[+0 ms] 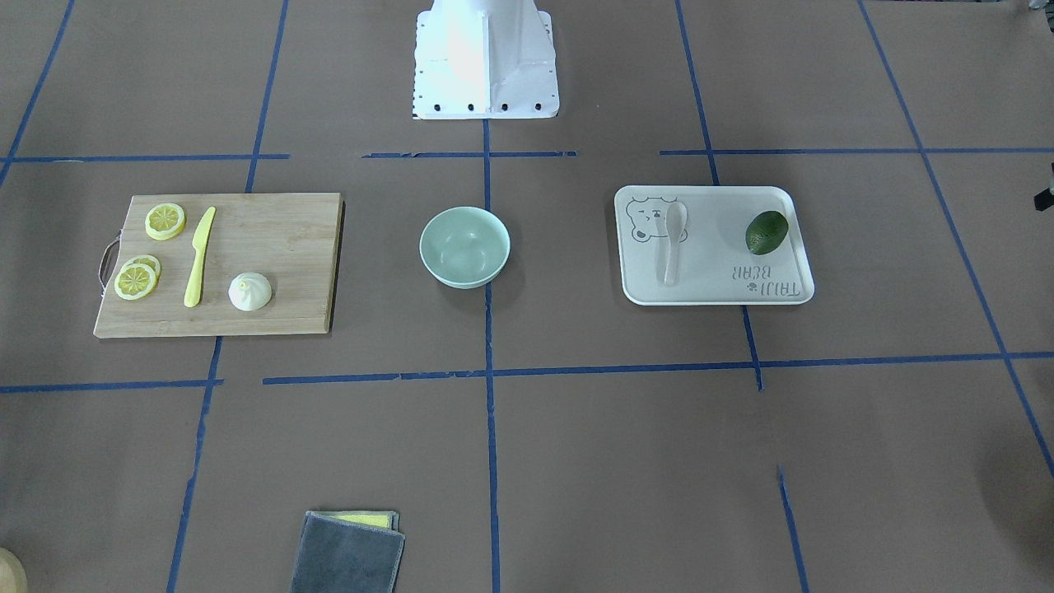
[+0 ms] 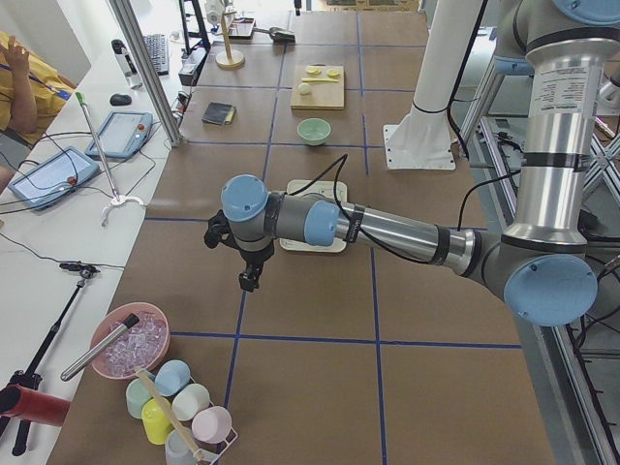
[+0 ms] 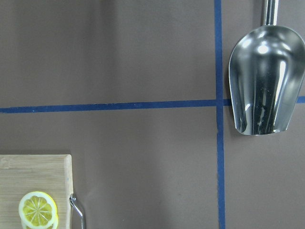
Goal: Put spoon and bun in bowl
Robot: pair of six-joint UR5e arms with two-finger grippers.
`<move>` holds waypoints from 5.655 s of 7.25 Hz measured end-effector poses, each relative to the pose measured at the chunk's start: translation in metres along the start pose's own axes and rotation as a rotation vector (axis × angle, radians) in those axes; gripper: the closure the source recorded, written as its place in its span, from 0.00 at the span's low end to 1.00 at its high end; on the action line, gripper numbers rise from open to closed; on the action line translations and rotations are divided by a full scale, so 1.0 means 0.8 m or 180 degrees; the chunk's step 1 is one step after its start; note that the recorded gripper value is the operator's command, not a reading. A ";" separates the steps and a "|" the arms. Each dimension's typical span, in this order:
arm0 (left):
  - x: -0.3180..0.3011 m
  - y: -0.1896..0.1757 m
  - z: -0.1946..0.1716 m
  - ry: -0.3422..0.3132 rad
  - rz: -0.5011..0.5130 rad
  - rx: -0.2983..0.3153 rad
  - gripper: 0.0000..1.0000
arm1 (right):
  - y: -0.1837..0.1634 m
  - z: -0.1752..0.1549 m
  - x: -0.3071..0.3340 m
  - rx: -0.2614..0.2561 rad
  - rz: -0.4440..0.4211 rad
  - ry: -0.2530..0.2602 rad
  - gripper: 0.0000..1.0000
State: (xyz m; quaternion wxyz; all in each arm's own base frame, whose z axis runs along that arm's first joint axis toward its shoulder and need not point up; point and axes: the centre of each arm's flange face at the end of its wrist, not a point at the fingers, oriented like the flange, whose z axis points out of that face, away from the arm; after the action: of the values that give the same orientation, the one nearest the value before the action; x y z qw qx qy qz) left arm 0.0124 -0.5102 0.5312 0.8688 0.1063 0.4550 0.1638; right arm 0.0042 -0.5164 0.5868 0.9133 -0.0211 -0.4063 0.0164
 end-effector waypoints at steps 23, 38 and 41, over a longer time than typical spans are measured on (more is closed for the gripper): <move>0.459 -0.069 0.346 -0.0215 -0.0165 -0.0233 1.00 | -0.002 0.022 -0.059 -0.0106 -0.0281 -0.0051 0.00; 0.740 -0.207 0.300 0.0051 -0.2063 0.0792 0.08 | -0.008 0.023 -0.101 -0.0111 -0.0421 -0.0084 0.00; 0.641 -0.174 0.227 0.0038 -0.1363 0.0853 0.07 | 0.002 0.075 -0.238 0.0011 -0.0353 -0.0176 0.00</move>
State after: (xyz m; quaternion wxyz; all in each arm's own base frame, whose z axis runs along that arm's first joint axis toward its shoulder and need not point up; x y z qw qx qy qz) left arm 0.4614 -0.4495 0.1997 0.8591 0.1208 0.4900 -0.0852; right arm -0.1675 -0.5225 0.4857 0.9013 0.0035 -0.4319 -0.0329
